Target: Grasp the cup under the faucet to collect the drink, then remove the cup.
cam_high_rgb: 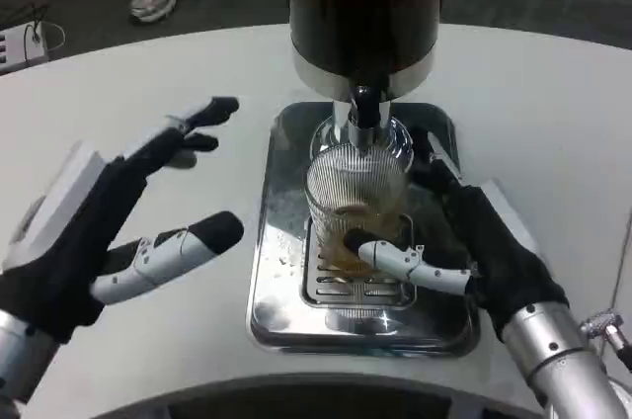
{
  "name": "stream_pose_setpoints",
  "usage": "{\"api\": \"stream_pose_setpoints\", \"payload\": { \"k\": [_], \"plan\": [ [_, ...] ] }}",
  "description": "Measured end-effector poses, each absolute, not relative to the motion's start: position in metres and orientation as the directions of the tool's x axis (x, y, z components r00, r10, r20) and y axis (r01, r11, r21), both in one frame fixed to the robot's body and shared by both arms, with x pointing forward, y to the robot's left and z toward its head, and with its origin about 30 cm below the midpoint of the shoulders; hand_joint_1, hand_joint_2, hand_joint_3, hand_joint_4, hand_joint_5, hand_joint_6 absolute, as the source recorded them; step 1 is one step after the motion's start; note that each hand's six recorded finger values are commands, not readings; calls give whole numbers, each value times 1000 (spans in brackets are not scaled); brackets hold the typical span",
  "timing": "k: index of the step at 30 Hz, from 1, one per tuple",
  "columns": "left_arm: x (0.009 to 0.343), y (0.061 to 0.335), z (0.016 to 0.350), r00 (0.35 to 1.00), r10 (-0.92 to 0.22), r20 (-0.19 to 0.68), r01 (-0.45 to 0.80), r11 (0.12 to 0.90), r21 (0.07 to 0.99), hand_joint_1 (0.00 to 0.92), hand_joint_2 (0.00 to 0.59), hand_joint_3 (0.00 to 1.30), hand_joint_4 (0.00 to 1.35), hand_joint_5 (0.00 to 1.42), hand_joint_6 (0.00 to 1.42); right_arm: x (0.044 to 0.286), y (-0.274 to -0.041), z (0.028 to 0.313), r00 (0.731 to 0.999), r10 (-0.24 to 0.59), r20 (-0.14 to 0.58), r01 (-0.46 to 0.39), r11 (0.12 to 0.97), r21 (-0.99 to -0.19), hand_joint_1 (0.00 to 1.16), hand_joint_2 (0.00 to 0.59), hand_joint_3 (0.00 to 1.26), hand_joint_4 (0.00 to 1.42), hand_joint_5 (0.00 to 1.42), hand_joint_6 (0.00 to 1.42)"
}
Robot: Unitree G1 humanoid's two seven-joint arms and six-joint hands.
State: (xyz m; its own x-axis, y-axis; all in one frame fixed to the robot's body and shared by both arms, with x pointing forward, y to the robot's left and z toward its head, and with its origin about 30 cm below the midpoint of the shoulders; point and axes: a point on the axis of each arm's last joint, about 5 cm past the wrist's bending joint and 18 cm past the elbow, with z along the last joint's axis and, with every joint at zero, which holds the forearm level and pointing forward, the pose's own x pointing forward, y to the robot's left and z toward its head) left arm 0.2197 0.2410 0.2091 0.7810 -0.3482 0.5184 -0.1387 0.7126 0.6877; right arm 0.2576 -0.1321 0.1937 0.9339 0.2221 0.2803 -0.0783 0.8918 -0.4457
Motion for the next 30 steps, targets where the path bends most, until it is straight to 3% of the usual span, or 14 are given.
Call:
{"api": "stream_pose_setpoints", "payload": {
  "k": [18,30],
  "plan": [
    [202,261,194,879,-299,372,-93,657,748,0,64,212,166,250,297,268,-116,189,935,228,271,-98,902,-421,791,214,0,0,82,63],
    [197,263,193,901,-299,316,-59,636,770,0,64,204,164,245,285,275,-106,187,937,203,282,-76,912,-403,792,213,0,5,92,63]
  ]
}}
